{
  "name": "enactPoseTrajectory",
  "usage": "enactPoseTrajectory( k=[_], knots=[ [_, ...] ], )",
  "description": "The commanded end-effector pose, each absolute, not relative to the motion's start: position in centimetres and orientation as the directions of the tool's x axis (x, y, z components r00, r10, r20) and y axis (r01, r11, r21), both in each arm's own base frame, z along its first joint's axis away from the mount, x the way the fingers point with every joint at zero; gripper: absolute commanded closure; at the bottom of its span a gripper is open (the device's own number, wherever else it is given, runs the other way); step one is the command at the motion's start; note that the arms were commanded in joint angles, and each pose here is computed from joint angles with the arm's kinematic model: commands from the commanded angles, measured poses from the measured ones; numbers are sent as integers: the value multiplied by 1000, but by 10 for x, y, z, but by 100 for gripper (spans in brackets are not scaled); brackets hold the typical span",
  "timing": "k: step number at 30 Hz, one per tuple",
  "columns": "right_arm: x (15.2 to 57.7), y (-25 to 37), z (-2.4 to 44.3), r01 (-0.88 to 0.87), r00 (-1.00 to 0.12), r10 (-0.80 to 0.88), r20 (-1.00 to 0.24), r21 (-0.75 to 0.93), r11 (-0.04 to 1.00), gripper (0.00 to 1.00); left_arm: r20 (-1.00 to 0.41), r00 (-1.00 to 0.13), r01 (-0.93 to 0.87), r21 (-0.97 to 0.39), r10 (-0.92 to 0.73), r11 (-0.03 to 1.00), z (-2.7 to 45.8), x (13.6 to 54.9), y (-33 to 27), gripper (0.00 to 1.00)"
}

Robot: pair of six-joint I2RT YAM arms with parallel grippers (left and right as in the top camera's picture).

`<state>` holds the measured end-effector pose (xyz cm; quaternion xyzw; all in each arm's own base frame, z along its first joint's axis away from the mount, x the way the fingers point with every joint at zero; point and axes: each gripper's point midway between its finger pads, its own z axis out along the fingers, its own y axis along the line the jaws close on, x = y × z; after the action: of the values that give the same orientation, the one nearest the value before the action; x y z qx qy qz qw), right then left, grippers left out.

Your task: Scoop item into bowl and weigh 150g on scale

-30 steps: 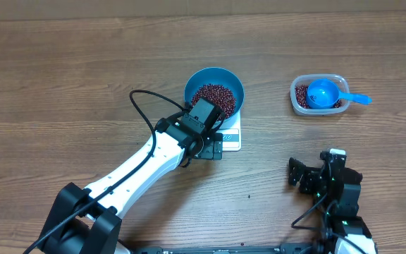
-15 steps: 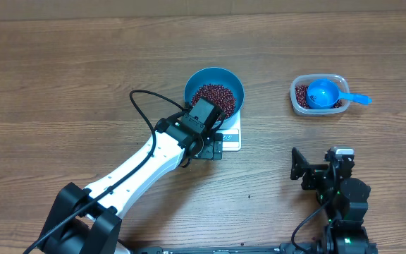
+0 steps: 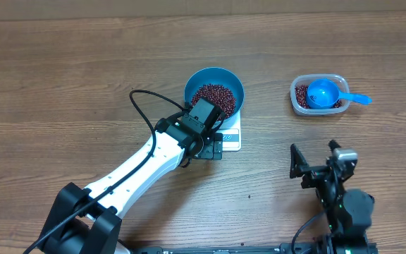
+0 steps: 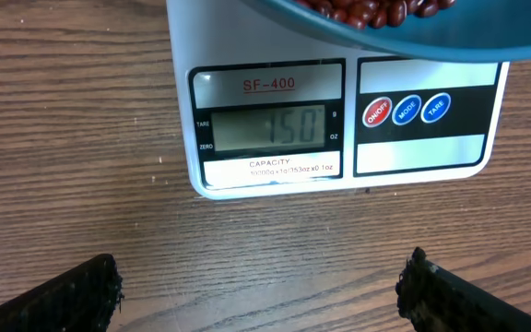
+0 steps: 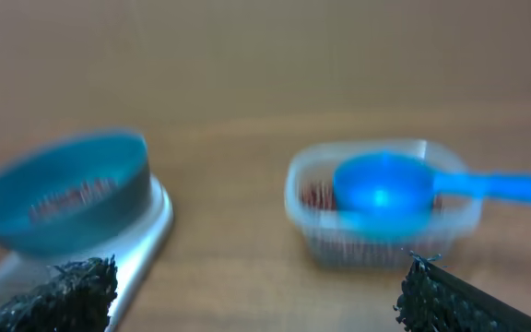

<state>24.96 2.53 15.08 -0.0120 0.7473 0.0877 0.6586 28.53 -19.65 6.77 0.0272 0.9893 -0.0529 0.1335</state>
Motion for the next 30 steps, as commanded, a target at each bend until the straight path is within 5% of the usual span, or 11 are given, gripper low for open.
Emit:
enactPoseTrajectory(
  k=[1,30],
  knots=[
    [245,26,182,-153,11,94,-996,91,984,0,-271,-962,52,-85,28,995,66,286,-193,0],
    [245,25,170,-140,-38,94,-995,98,985,0,-275,-961,50,-88,24,995,67,287,-194,0]
  ],
)
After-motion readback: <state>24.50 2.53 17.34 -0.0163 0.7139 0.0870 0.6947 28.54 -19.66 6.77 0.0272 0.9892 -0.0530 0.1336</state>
